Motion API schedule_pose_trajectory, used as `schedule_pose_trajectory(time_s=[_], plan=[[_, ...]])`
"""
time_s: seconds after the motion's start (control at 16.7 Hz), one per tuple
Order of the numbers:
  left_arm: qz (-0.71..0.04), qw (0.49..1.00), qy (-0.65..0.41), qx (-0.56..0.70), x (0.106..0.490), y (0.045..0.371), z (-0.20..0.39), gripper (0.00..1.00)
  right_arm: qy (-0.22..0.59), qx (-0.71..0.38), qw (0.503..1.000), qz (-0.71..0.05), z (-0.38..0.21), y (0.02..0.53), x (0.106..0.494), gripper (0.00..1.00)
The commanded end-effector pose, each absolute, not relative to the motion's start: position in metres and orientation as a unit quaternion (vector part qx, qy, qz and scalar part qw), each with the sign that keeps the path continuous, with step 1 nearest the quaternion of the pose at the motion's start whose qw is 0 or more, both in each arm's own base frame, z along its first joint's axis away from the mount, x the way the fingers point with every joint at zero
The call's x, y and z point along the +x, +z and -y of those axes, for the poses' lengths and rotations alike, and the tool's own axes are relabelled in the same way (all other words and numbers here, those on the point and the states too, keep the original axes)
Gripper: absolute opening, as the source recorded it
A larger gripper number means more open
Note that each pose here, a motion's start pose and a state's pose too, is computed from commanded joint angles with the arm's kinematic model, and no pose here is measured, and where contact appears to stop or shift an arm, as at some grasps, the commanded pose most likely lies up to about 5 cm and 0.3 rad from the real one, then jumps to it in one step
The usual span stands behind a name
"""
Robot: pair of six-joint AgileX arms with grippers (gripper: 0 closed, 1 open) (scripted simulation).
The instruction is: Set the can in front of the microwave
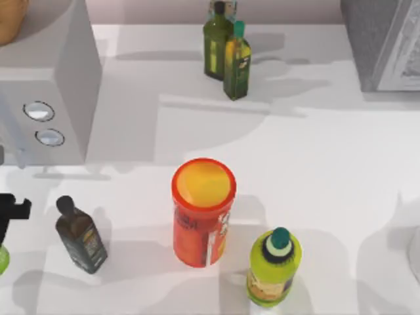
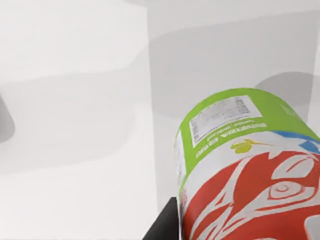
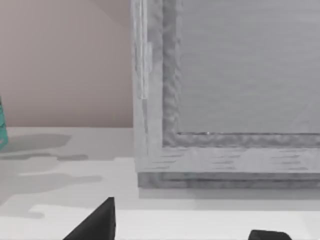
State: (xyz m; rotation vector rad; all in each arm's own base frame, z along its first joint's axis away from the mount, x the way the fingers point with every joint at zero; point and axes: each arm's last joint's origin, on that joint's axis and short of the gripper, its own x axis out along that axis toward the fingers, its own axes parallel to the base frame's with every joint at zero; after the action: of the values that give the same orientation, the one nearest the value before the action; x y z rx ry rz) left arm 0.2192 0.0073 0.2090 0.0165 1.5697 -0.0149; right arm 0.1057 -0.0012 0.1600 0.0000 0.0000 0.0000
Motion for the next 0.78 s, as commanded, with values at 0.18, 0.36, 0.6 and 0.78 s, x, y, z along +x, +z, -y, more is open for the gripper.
schedule_pose_trajectory(time_s=[0.18, 0.36, 0.6, 0.78], plan=[[-0.707, 0.707, -0.007, 0.007, 0.2192, 0.209, -0.0073, 0.0, 0.0, 0.0, 1.0, 0.0, 0.0012, 0.16, 0.1057, 1.0], [-0.708, 0.706, -0.008, 0.009, 0.2197, 0.2074, -0.0066, 0.0, 0.0, 0.0, 1.0, 0.0, 0.0012, 0.16, 0.1057, 1.0], [-0.707, 0.707, -0.007, 0.008, 0.2195, 0.2039, -0.007, 0.0, 0.0, 0.0, 1.0, 0.0, 0.0012, 0.16, 0.1057, 1.0], [-0.707, 0.707, -0.007, 0.007, 0.2193, 0.2012, -0.0074, 0.0, 0.0, 0.0, 1.0, 0.0, 0.0012, 0.16, 0.1057, 1.0]])
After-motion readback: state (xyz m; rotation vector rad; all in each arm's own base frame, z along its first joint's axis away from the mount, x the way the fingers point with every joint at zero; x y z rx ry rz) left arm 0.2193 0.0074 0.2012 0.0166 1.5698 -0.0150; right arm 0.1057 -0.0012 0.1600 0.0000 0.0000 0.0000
